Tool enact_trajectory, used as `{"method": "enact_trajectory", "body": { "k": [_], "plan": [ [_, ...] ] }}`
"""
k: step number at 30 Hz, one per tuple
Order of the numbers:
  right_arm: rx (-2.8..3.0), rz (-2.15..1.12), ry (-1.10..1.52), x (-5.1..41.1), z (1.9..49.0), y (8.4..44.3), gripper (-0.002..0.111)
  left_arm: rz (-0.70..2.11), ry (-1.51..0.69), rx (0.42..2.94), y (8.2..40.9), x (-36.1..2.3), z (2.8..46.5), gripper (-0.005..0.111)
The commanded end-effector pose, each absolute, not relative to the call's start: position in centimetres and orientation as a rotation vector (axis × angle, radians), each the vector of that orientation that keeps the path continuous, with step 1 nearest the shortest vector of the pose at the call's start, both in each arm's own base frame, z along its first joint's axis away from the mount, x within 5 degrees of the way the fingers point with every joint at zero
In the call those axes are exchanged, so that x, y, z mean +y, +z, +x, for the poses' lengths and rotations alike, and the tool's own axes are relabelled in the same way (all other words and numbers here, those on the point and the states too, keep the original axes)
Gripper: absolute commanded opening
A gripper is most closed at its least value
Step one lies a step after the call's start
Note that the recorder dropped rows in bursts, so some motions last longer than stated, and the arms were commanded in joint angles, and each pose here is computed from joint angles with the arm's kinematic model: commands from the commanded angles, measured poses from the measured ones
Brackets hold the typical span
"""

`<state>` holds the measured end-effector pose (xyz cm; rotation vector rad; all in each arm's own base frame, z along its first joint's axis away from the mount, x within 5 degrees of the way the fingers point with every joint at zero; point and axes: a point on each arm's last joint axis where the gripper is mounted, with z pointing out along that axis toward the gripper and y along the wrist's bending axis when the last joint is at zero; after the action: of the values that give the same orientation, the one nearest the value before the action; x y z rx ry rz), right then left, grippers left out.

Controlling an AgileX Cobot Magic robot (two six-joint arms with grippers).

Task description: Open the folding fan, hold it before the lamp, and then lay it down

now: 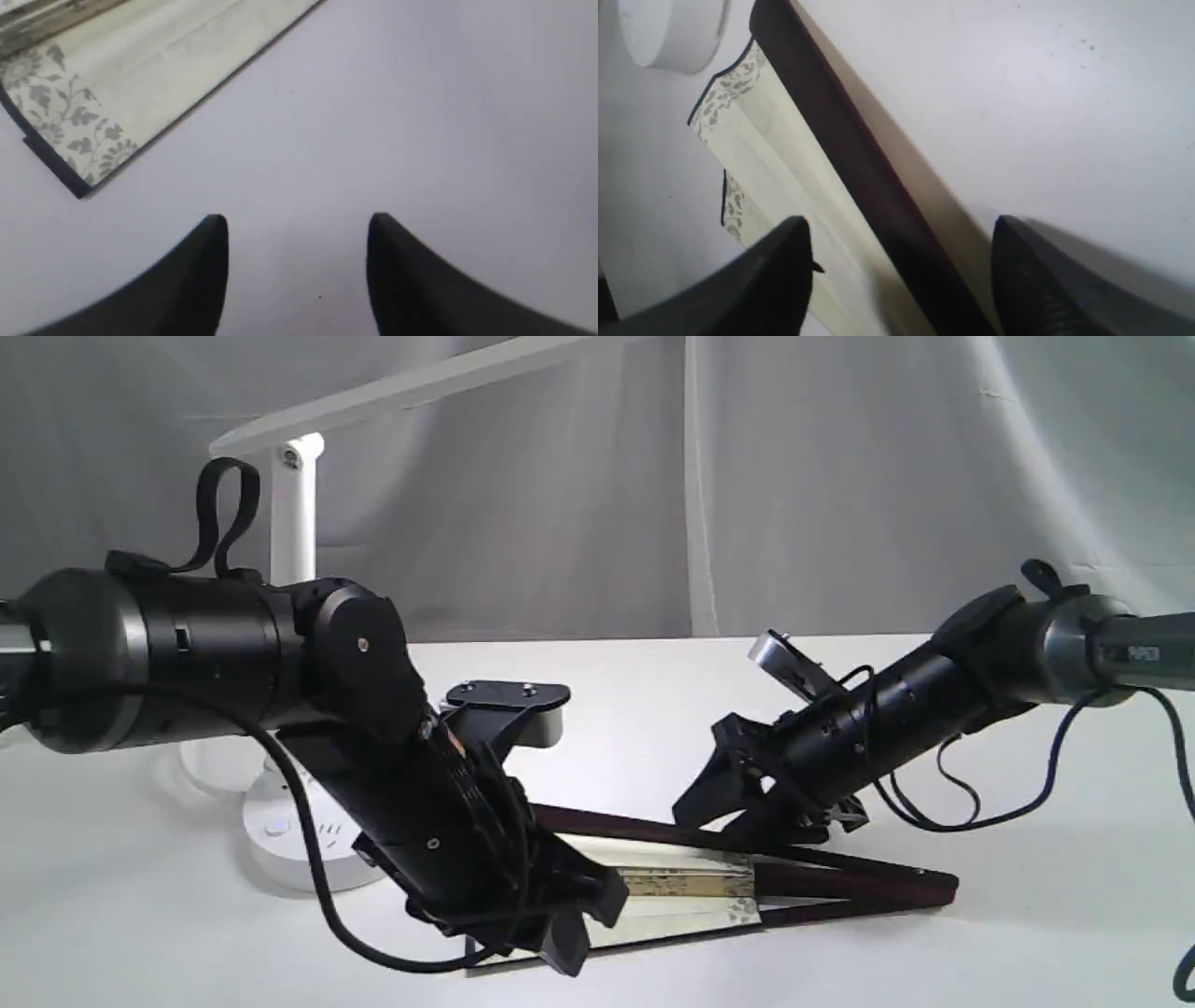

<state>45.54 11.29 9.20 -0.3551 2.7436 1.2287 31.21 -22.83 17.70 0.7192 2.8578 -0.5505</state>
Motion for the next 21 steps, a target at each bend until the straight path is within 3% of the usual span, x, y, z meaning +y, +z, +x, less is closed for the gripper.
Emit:
{"method": "enact_trajectory", "body": {
  "k": [1,11,21],
  "plan": [
    [2.763,-0.36,1.221,11.6,45.5,7.6,0.057,0.69,-0.568,2.858,18.1,-22.7,31.1,0.046],
    [2.786,-0.444,1.287,11.5,44.8,6.8,0.047,0.69,-0.568,2.858,18.1,-22.7,31.1,0.046],
    [2.786,-0.429,1.341,9.5,44.8,7.0,0.006,0.69,-0.568,2.858,18.1,-22.7,31.1,0.046]
  ]
}}
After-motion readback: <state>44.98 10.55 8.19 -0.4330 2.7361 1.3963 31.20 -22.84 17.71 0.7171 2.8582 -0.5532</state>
